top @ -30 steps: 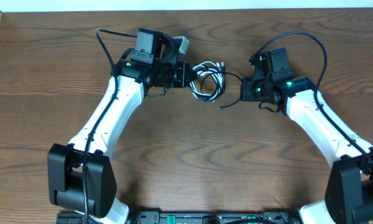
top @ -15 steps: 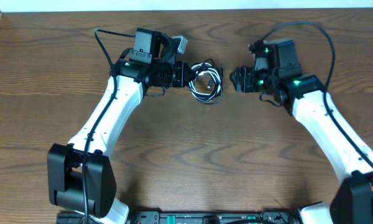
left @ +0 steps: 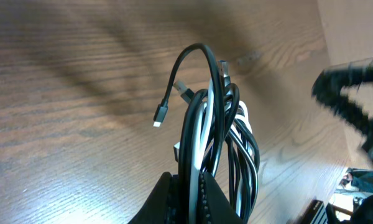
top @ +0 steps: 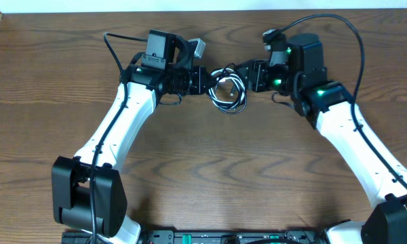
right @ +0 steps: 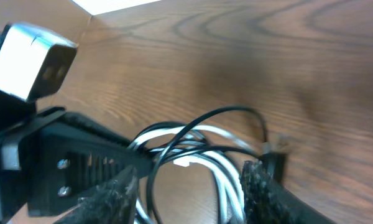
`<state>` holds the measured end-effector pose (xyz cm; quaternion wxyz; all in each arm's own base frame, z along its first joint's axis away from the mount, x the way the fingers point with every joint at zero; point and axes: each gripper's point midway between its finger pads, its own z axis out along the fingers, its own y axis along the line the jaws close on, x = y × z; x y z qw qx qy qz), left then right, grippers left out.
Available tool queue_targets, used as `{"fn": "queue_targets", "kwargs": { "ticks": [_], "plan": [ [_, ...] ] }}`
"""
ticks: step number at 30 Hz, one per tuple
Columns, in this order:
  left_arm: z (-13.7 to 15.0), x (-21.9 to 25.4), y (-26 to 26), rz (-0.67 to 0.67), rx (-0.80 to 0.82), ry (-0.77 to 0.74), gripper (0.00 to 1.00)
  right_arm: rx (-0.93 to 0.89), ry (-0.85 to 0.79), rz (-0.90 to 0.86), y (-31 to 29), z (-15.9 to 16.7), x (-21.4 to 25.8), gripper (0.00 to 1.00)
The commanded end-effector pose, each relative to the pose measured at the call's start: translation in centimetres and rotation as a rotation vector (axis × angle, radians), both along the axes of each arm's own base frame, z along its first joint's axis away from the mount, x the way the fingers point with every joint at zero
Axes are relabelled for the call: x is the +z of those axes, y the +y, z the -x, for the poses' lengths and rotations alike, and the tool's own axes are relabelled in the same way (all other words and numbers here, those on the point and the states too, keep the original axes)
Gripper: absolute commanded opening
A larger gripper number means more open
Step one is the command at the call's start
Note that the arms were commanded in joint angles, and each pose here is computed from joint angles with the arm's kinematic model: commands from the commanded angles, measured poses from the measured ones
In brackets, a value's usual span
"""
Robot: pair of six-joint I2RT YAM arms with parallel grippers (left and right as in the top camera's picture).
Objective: Untangle cables
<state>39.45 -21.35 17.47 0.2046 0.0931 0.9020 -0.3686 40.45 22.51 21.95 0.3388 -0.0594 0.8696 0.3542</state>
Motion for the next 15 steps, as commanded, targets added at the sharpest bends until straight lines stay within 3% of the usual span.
{"fn": "queue_targets", "kwargs": {
  "ticks": [1,3,6,15],
  "plan": [
    [-0.1,0.8,-0.5,0.035,-0.002,-0.001,0.07,-0.055,0.091,-0.082,1.3,0.0,-0.1,0.37],
    [-0.1,0.8,-0.5,0.035,-0.002,0.000,0.07,-0.098,0.148,-0.108,1.7,-0.2,-1.0,0.28],
    [-0.1,0.8,-0.5,0.035,-0.002,-0.001,0.07,-0.130,0.226,-0.139,2.5,-0.4,-2.6,0.23],
    [-0.4,1.0,-0.5,0.044,0.014,-0.004,0.07,-0.055,0.257,-0.205,6.0,-0.5,-4.0,0.24]
  ]
}}
